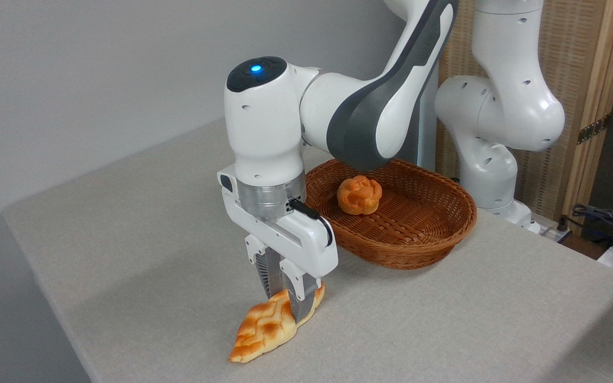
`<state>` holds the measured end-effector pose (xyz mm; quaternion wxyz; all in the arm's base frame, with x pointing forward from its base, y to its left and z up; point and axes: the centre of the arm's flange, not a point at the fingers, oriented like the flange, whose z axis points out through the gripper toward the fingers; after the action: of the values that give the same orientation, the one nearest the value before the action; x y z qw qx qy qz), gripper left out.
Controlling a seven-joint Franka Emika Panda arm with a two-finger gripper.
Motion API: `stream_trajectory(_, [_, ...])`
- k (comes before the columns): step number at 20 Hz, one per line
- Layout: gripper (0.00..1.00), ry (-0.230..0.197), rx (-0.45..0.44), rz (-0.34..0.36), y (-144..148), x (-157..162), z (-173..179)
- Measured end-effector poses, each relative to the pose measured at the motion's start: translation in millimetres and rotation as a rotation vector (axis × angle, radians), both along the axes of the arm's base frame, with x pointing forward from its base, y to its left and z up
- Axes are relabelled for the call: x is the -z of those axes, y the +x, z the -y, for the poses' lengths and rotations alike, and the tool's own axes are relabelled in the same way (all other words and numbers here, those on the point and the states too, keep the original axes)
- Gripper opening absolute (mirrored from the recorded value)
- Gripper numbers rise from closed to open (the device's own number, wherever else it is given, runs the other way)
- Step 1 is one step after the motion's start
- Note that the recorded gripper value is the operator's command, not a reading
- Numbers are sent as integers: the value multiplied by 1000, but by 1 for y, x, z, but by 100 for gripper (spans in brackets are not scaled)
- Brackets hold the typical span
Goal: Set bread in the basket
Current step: 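Close the gripper on the braided bread loaf, then lift the loaf and carry it over the wicker basket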
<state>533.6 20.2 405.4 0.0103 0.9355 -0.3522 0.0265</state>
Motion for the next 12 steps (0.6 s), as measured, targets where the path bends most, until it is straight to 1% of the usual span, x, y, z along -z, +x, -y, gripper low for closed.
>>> stream_trajectory(3, [39, 0, 1, 6, 1, -3, 0])
stream_trajectory(6, [40, 0, 3, 31, 5, -23, 1])
stream_trajectory(8, [40, -4, 6, 22, 1, -49, 1])
stream_trajectory(9, [40, -6, 7, 27, -5, -69, 1])
stream_trajectory(10, [41, -8, 8, 37, -13, -91, 1])
stream_trajectory(11, [42, -12, 9, 32, -27, -113, 1])
stream_trajectory(12, [44, -16, 20, 5, -44, -129, 1])
